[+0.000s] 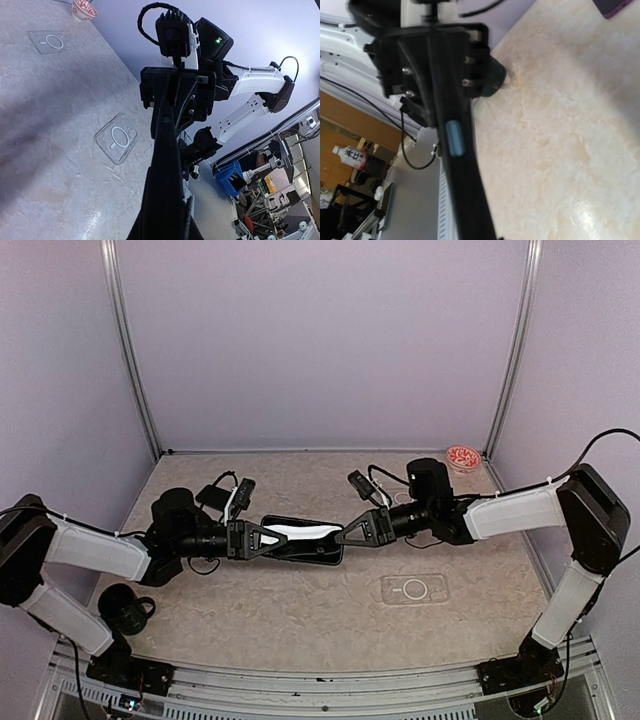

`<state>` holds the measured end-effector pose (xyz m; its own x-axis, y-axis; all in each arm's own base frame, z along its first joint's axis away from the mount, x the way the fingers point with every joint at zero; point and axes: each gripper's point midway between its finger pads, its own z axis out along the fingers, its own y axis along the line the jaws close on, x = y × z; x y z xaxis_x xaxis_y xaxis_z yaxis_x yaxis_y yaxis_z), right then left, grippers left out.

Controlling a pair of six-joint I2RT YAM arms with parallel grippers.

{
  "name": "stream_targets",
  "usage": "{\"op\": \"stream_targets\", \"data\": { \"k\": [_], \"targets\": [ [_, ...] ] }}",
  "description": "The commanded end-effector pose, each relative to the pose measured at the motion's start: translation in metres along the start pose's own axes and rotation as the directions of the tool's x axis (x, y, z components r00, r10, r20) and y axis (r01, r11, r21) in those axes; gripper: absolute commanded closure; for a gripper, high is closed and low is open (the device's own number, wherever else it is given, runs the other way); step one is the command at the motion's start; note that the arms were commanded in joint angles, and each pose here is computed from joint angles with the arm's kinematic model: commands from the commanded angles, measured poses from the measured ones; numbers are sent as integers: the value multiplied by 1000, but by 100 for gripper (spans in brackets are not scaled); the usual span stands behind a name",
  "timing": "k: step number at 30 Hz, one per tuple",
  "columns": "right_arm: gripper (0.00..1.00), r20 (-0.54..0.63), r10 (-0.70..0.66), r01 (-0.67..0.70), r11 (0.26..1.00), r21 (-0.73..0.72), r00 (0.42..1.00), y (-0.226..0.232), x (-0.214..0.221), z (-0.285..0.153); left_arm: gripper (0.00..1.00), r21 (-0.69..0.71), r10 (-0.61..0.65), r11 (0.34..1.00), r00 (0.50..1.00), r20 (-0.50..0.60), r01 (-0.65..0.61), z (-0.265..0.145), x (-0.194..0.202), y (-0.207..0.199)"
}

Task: Put the phone into the phone case
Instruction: Press the bottom corners of the phone case.

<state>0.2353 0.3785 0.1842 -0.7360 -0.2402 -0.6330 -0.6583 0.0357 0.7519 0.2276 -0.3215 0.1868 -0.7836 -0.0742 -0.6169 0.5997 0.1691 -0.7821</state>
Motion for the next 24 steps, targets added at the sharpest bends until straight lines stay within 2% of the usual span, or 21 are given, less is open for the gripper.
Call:
{"op": "stream_targets", "data": {
  "k": [1,7,9,13,15,18,24],
  "targets": [
    [100,45,-12,6,993,114,999,-14,-11,1,97,100,88,991,996,30,-91,4,-13,-30],
    [100,38,-17,13,995,98,999,-10,-10,0,100,98,89,991,996,30,-92,4,-12,-28],
    [91,35,-19,16,996,91,999,-7,-9,0,100,94,90,991,995,34,-93,3,-12,-28],
    [62,30,-15,13,999,52,999,-1,-5,-1,100,91,99,990,994,51,-104,1,-16,-30],
    [54,30,-12,11,999,39,999,1,-4,-1,100,90,108,989,992,68,-114,-2,-18,-31],
    [49,34,-8,7,1000,23,999,3,-2,-1,100,96,117,987,988,98,-127,-8,-22,-35],
    [45,49,-2,4,999,-36,999,12,-1,-2,100,98,130,985,981,143,-144,-15,-27,-40]
  ]
}}
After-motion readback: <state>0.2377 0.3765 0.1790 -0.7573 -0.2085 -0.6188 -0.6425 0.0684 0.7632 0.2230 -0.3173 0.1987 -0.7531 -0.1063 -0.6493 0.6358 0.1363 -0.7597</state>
